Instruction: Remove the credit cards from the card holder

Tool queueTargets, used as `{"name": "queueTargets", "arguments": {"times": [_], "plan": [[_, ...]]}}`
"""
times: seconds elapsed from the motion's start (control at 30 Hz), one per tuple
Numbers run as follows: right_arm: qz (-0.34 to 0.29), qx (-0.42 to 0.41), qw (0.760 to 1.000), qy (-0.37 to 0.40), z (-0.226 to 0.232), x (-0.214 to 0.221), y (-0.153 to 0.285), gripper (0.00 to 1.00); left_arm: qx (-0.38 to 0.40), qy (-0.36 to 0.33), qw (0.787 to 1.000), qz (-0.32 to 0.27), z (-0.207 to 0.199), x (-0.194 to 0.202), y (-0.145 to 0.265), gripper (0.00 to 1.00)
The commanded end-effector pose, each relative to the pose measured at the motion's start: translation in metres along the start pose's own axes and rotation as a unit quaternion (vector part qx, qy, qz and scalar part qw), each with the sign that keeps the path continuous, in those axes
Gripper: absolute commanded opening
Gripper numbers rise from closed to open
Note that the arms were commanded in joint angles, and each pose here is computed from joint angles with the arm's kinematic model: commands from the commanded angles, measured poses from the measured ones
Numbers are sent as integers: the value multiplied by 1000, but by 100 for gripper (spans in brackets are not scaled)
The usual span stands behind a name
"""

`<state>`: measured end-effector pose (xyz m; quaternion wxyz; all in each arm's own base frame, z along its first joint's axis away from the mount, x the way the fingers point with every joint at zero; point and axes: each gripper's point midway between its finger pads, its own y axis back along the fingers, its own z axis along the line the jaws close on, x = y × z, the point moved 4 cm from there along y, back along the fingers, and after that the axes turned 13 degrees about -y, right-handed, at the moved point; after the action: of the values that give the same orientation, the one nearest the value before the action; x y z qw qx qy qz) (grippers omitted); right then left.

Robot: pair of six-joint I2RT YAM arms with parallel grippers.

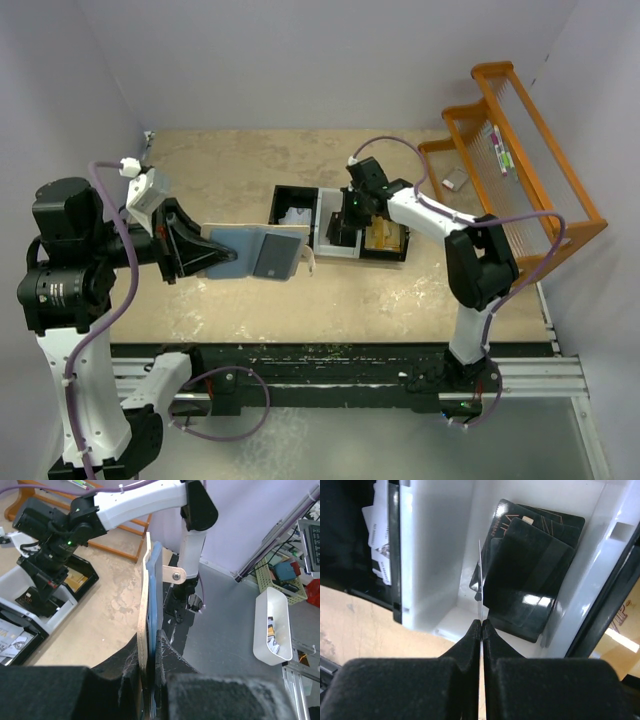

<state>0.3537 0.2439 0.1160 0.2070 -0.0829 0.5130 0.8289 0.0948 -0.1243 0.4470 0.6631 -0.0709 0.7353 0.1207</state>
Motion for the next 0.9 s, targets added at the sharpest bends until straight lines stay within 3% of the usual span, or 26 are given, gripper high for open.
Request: {"name": "queueTargets", "arguments": {"times": [0.0,0.1,0.27,0.4,0.5,0.67,0.73,0.87], "plan": [[-23,-17,999,18,16,-18,6,0,23,-27,999,-18,-8,-16,1,0],[-22,-4,1000,19,12,-19,5,2,22,-32,999,-21,-9,-20,1,0],[-60,23,998,19,10,-32,14,20,26,-33,999,-26,-10,-25,1,0],[-105,16,994,19,18,-43,46,40,28,-36,998,-31,-11,-28,1,0],[-142,0,990,20,28,-52,81,45,26,-32,999,-32,-10,-29,1,0],[-190,-169,966,54,73,-44,171,55,39,-17,998,-38,-10,-32,0,0],[-185,-262,944,82,91,-28,206,62,43,-8,998,-40,-9,-33,0,0],[-182,-426,876,133,110,12,273,74,46,7,998,-42,-7,-33,-1,0]]}}
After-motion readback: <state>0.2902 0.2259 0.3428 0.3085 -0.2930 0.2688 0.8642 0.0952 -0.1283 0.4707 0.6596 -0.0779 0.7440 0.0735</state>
